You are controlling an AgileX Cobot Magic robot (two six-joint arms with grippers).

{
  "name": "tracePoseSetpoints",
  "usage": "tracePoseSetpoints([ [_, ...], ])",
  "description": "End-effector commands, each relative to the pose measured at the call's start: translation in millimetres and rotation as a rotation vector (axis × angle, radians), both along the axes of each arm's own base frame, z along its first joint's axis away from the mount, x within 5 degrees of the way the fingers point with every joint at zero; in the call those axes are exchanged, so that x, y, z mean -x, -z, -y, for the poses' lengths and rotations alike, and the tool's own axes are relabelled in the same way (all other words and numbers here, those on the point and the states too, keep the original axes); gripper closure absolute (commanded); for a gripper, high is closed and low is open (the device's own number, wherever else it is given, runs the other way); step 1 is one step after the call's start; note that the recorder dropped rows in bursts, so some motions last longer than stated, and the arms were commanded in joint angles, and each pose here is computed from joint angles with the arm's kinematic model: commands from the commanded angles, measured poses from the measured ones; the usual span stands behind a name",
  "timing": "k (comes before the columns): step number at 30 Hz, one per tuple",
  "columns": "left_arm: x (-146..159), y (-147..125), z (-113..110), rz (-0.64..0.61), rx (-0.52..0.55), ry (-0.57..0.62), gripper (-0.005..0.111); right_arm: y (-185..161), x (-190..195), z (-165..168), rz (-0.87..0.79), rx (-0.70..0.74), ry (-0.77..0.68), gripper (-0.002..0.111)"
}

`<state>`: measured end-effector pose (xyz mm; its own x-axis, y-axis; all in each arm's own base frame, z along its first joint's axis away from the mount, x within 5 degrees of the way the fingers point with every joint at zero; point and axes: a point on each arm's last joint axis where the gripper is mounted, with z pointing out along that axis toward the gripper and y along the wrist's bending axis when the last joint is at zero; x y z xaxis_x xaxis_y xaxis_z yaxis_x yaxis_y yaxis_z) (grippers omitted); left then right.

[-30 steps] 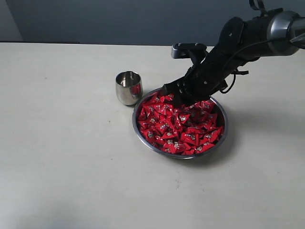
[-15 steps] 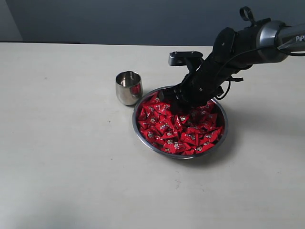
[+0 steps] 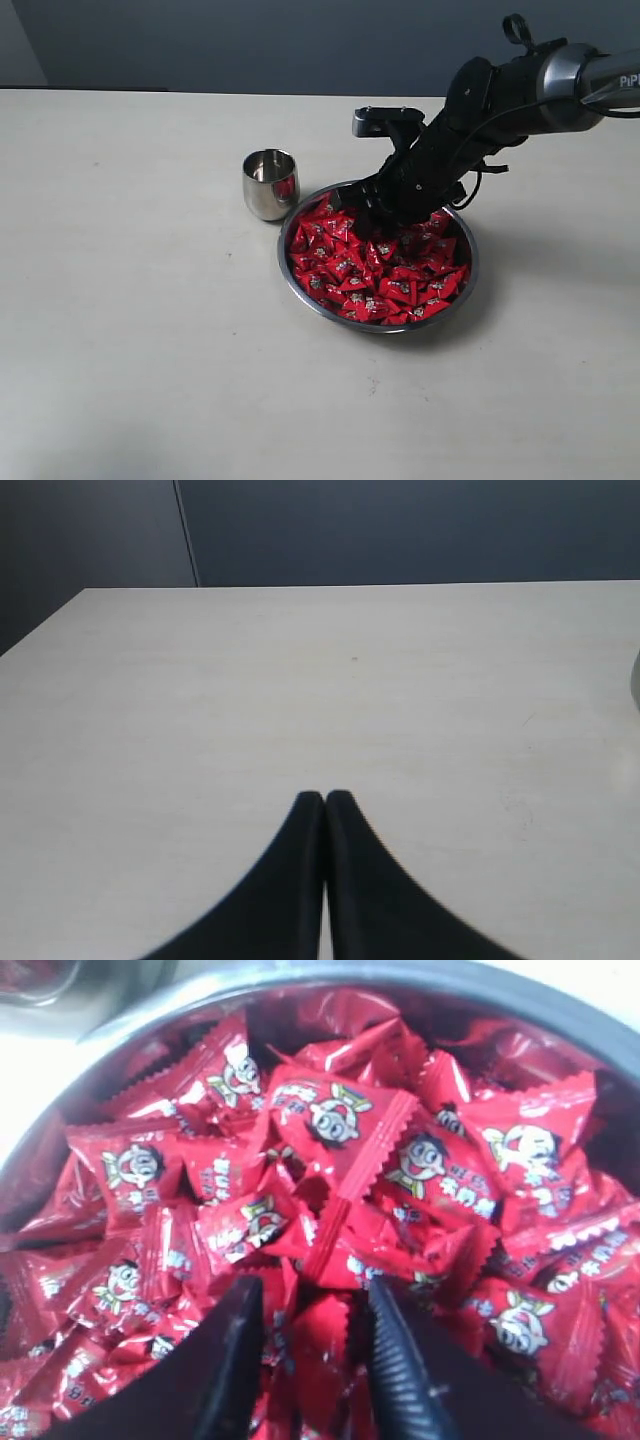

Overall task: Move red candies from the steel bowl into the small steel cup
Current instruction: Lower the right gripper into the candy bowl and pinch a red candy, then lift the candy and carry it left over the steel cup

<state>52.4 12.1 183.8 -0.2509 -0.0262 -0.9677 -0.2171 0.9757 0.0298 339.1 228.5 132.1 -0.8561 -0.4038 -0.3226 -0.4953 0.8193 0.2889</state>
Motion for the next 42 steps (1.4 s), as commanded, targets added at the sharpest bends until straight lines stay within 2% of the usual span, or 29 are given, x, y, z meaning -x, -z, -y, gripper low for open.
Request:
tracePoseSetpoints([
  [1,-0.2,0.4,0.7,0.012,0.005,0.01,0.106,-3.3,-0.1,-0.5,0.001,-0.005,-0.003,0.09],
  [5,-0.2,0.4,0.7,0.012,0.005,0.01,0.106,-3.1,0.2,-0.1,0.0,0.001,-0.008,0.109],
  [28,-0.2,0.4,0.7,0.012,0.005,0.01,0.106,-45.2,-12.9,-11.4,0.028,-0.027,-0.085,0.109],
  [42,-0.2,0.4,0.7,0.012,0.005,0.01,0.106,-108.1,-41.1,-30.1,0.267,-0.148,-0.09,0.109],
])
